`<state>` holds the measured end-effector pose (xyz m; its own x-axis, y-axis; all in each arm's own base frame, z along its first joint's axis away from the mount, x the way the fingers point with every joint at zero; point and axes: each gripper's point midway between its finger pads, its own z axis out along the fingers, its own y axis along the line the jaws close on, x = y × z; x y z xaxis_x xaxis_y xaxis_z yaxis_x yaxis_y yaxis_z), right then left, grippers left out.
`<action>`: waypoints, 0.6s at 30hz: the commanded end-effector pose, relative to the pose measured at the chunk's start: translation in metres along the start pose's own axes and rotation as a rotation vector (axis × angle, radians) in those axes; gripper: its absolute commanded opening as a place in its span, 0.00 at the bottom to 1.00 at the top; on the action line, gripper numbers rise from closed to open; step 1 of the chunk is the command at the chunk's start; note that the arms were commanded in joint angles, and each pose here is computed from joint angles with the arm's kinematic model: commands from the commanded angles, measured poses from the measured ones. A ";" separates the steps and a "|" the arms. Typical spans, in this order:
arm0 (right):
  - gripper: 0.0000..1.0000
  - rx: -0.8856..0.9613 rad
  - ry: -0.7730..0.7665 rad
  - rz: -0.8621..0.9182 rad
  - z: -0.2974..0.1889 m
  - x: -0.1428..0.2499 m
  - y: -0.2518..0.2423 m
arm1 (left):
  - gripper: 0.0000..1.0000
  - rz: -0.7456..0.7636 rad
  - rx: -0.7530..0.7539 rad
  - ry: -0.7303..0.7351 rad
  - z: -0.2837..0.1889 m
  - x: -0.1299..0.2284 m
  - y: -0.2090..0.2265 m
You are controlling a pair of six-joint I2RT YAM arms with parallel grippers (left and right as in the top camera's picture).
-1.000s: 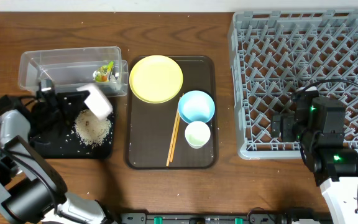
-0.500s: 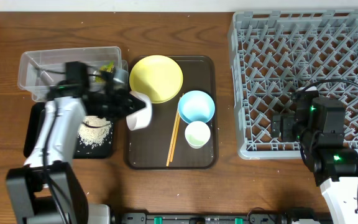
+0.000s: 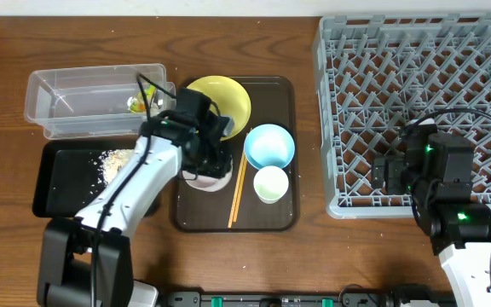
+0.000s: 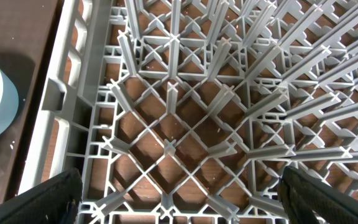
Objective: Sort waste into correct bins and load items into the dishwasher rack
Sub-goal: 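Set the emptied pink bowl back on the dark tray, then grasp the pale cup with the left gripper and lift it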
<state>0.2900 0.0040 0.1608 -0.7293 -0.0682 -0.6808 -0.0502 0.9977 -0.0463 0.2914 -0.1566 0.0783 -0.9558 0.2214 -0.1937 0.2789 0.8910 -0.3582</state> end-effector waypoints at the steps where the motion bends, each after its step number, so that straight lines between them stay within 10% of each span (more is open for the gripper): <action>1: 0.99 -0.006 -0.023 0.012 -0.006 -0.008 0.001 | 0.37 -0.003 -0.070 -0.011 0.000 -0.005 0.010; 18: 0.99 -0.006 -0.023 0.012 -0.006 -0.008 0.001 | 0.51 0.102 0.138 -0.084 -0.013 -0.018 -0.050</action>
<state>0.2900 0.0040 0.1608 -0.7296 -0.0682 -0.6805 -0.0502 0.9977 -0.0462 0.2960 -0.1881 0.1037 -0.9246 0.2452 -0.2916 0.3577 0.8220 -0.4430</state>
